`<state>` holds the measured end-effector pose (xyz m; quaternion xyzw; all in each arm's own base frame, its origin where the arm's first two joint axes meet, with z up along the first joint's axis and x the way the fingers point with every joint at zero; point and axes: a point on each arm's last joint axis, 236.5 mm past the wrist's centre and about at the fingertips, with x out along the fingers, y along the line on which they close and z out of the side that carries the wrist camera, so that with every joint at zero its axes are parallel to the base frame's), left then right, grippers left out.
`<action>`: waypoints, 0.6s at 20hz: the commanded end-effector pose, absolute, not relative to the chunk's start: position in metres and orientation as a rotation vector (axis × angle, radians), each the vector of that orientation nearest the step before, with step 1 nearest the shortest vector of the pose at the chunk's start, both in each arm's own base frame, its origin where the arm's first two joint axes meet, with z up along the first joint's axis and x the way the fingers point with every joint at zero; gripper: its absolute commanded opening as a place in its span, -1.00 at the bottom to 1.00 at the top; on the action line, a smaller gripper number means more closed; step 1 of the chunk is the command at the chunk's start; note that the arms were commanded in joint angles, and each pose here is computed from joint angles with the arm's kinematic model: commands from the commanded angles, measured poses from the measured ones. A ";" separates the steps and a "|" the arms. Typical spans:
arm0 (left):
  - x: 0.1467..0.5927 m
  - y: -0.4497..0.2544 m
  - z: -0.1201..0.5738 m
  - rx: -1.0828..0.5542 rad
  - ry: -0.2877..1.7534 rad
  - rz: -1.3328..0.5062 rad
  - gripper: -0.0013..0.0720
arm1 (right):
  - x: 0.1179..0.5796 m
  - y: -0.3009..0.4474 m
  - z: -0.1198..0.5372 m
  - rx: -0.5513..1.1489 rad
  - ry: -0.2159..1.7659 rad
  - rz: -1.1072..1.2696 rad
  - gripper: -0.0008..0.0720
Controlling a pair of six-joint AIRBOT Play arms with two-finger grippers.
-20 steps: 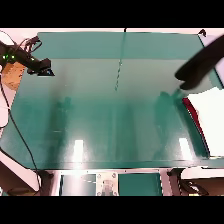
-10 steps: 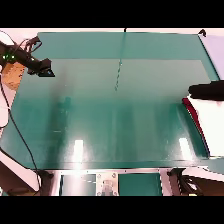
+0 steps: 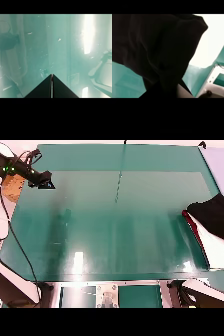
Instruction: Fold the shirts.
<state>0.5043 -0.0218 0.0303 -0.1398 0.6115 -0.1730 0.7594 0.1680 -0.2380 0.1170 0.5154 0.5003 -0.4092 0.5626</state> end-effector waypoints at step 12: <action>0.509 -0.050 0.058 -0.386 1.259 -0.490 -0.91 | 0.193 -0.243 0.123 1.261 1.123 -0.875 0.71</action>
